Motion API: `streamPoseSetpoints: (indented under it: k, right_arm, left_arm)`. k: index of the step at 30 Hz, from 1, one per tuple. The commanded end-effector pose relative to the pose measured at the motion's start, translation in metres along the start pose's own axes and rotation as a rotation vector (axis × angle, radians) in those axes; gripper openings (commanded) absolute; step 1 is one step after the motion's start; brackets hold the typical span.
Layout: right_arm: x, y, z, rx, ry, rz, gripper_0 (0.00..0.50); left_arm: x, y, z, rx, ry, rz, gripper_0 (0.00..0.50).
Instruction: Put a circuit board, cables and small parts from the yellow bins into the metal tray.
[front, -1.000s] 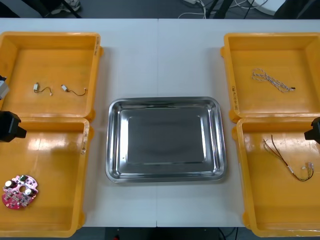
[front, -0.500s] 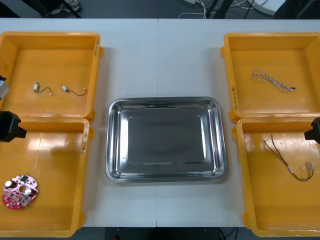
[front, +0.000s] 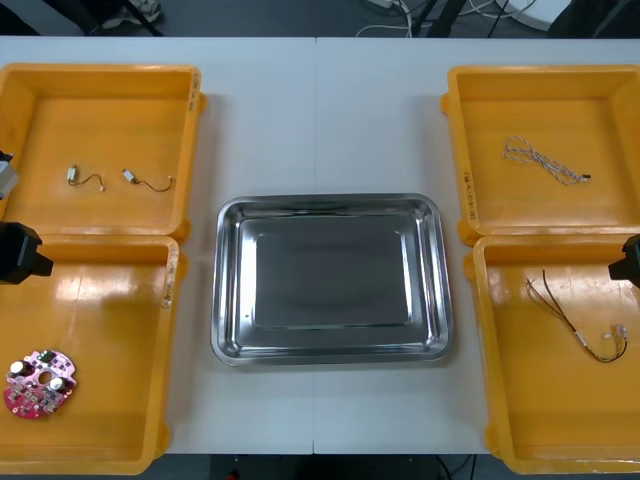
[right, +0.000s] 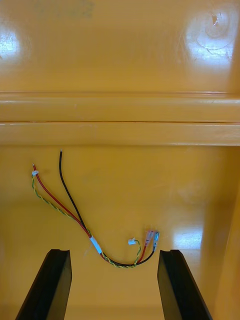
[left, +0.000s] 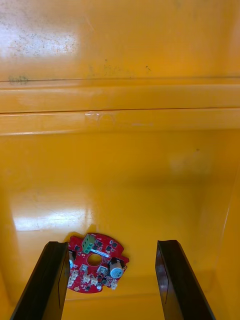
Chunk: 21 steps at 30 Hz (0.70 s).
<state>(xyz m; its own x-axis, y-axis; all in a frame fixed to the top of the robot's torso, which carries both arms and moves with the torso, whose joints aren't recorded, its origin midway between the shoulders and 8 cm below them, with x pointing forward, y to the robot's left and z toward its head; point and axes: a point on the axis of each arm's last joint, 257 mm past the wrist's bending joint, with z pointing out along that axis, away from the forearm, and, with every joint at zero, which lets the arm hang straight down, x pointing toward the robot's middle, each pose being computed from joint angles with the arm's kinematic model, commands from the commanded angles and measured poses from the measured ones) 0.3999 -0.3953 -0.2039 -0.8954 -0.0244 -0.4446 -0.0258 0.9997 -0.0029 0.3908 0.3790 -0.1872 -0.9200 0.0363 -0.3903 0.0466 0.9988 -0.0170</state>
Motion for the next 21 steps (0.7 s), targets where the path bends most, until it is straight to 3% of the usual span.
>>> streamPoseSetpoints:
  k: [1,21]
  right_arm:
    - [0.0009,0.0007,-0.0047,0.014,-0.008,-0.048,0.5]
    - [0.0009,0.0007,-0.0047,0.014,-0.008,-0.048,0.5]
  left_arm:
    - [-0.0253,0.0132,-0.0263,-0.046,-0.076,0.082,0.5]
    - [-0.0253,0.0132,-0.0263,-0.046,-0.076,0.082,0.5]
